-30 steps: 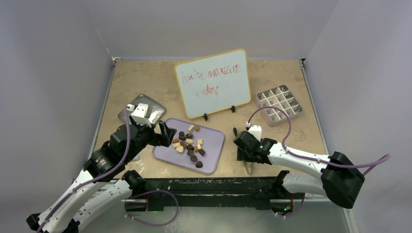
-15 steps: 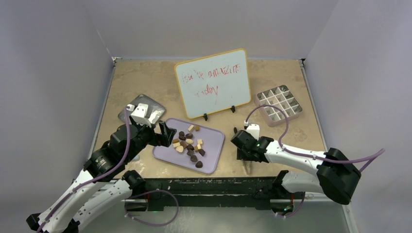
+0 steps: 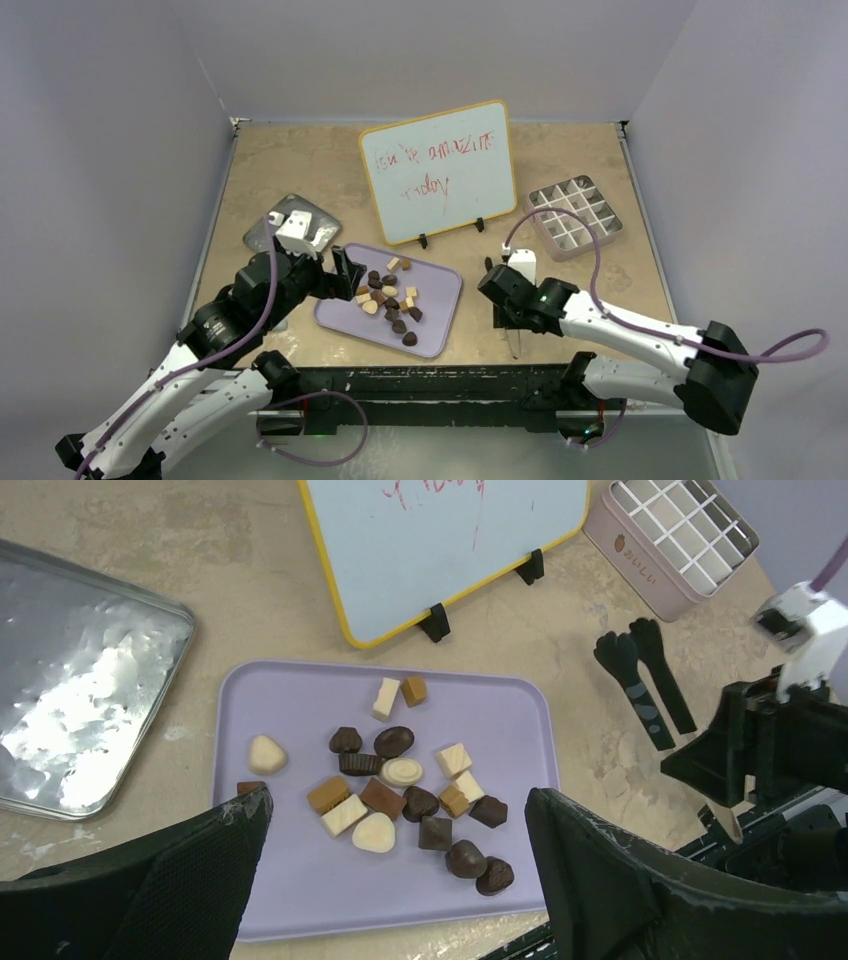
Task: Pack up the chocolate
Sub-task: Pick up the clamp at the center of the board, then pick up the fake chocolate from the plate.
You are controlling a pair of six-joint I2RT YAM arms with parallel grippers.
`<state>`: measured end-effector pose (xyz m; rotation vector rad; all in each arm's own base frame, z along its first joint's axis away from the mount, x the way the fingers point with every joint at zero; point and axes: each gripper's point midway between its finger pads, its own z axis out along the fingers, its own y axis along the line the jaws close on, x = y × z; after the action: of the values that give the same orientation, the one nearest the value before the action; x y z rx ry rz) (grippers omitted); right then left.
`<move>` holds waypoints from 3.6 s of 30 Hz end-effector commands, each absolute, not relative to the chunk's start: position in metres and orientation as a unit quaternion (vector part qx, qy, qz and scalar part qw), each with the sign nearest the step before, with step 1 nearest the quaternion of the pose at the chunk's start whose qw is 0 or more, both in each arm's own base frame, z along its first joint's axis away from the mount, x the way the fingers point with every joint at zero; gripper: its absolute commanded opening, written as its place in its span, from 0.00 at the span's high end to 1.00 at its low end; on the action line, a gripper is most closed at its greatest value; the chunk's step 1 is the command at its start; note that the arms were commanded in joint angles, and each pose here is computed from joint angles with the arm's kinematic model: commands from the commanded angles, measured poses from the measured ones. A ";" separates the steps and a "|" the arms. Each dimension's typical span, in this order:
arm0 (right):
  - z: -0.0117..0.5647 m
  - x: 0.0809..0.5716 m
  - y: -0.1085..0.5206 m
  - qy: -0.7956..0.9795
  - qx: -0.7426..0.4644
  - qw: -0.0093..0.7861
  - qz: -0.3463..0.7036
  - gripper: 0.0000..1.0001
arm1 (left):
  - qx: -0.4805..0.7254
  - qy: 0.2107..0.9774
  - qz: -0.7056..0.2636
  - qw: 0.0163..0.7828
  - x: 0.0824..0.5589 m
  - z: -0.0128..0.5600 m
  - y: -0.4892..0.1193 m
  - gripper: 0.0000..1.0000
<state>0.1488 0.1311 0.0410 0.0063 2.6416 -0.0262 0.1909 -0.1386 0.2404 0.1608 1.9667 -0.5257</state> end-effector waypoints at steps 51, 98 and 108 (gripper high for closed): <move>0.200 0.130 0.268 0.861 -0.328 0.333 0.202 0.58 | 0.082 0.826 -0.230 0.507 0.211 0.250 -0.168 0.06; 0.146 0.112 0.263 0.900 -0.355 0.215 0.135 0.97 | 0.071 0.816 -0.201 0.538 0.195 0.248 -0.133 0.00; 0.165 0.159 0.237 0.918 -0.281 0.266 0.079 0.95 | 0.077 0.816 -0.206 0.535 0.194 0.247 -0.135 0.00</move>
<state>0.1319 0.2511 0.1466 -0.8963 2.4990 0.2897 0.1943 -0.1347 0.2449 0.1716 1.9554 -0.4860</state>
